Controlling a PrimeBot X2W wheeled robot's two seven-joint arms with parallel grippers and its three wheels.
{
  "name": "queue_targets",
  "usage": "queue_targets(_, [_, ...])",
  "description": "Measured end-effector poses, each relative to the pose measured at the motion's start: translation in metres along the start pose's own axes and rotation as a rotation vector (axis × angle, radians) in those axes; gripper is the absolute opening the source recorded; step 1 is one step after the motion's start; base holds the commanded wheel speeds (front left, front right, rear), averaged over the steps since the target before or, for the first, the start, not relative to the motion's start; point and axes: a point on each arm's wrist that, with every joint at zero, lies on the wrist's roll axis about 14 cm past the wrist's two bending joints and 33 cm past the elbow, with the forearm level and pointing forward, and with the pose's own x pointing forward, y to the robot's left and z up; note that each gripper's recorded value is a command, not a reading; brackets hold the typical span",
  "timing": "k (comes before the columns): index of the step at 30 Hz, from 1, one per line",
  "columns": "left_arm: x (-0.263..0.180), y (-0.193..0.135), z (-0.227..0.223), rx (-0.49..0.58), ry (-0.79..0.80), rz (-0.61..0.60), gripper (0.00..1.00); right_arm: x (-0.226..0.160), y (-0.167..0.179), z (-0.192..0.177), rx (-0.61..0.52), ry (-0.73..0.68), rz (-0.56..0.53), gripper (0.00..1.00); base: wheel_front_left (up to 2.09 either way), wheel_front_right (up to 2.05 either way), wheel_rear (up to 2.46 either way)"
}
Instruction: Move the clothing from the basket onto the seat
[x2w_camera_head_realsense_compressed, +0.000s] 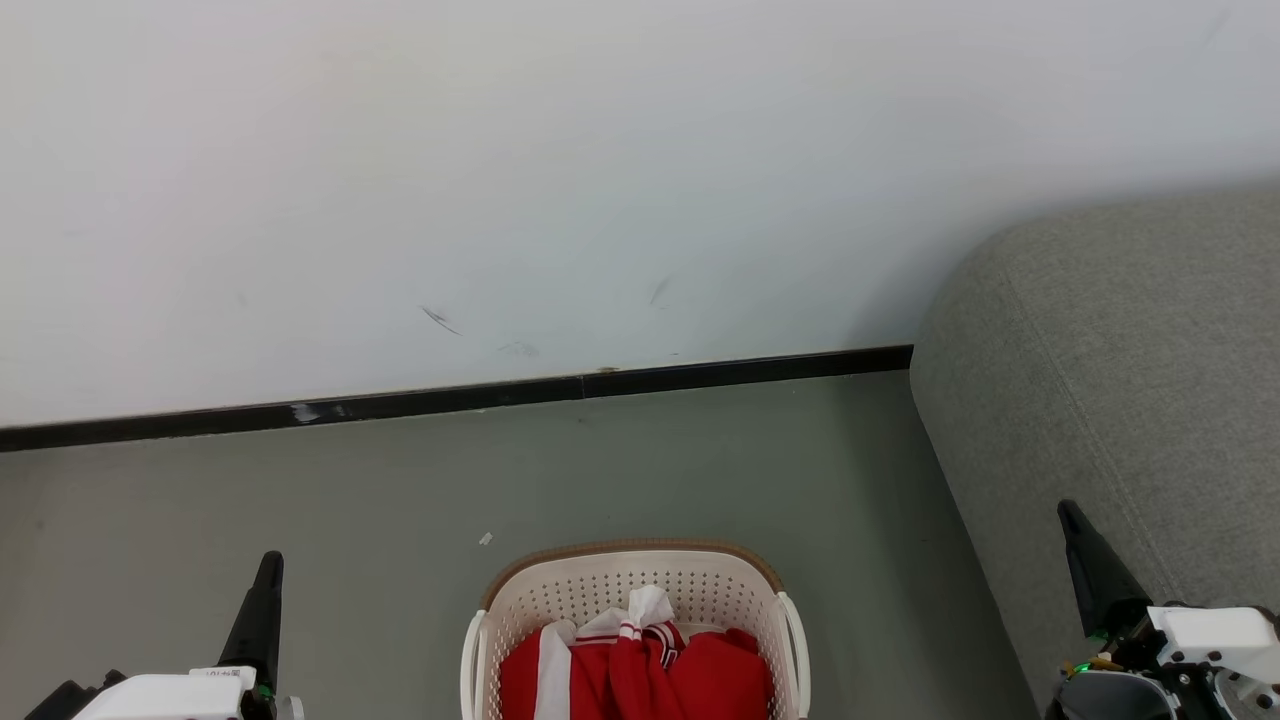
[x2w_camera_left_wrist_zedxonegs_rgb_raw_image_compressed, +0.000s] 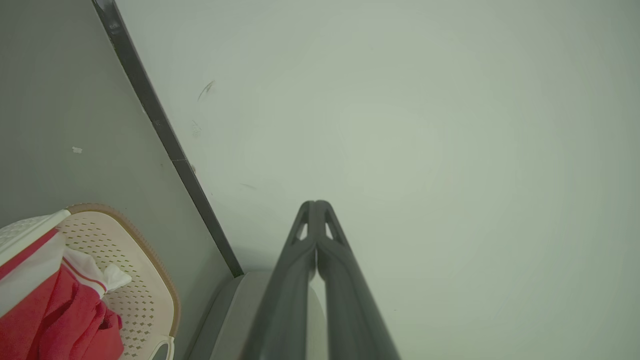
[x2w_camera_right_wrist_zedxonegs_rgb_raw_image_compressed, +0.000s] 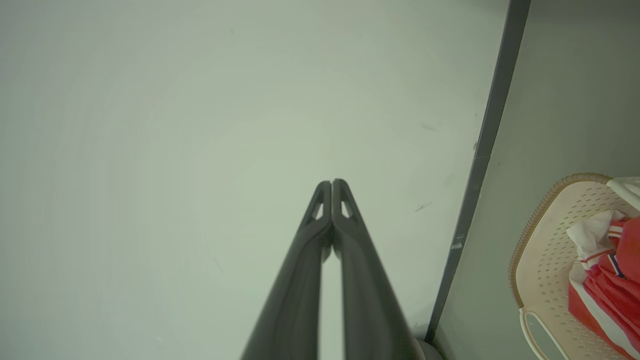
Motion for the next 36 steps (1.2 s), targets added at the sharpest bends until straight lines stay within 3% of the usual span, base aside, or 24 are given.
queue_targets(36, [0.0, 0.0, 0.0003, 0.0, -0.002, 0.0, 0.0, -0.0001, -0.0003, -0.0014, -0.003, 0.007, -0.001, 0.0, 0.0, 0.0, 0.0])
